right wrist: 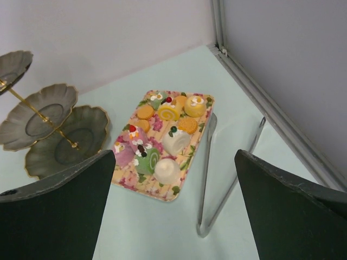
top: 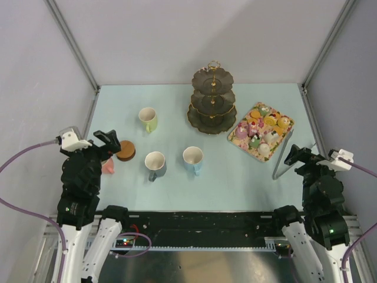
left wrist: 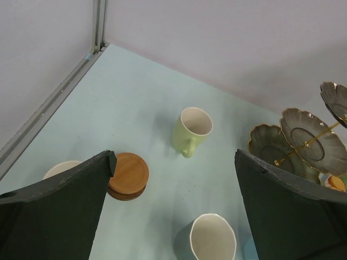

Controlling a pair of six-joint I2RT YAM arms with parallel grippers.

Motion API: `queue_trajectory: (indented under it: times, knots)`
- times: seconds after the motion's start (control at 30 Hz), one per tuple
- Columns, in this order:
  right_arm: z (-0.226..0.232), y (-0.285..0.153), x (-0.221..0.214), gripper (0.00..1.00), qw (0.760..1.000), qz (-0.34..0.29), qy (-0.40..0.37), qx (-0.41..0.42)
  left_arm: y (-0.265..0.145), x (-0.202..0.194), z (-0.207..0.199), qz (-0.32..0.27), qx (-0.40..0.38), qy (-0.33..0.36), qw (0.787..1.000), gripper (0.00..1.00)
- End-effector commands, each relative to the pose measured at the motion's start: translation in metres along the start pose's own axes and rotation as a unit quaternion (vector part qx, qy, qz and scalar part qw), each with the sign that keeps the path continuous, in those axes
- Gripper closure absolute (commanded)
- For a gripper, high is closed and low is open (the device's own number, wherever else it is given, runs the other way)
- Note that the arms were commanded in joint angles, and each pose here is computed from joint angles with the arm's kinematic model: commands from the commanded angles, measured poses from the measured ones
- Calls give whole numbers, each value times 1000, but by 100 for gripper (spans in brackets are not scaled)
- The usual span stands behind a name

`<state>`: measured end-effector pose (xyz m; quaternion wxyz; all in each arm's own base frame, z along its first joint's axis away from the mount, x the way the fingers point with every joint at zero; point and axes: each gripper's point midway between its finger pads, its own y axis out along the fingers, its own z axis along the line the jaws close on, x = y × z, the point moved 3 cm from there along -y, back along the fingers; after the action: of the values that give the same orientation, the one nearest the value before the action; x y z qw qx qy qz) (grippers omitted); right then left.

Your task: Serve the afternoon tea

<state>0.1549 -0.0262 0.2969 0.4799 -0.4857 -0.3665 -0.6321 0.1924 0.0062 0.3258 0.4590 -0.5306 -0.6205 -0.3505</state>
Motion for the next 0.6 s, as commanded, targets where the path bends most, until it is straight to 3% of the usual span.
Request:
queue_trajectory:
  times: [0.0,0.37,0.57]
  knots:
    - [-3,3,1,1,1000,10,4,-23,3,-4,-5,11,-11,0,1000,0]
    - [17,34,-52,0,988,148,16,-42,24,-35,-14,94,-14,7,995,0]
    - [25,54,-88,1,961,259,66,-78,37,-67,-16,181,7,1,983,0]
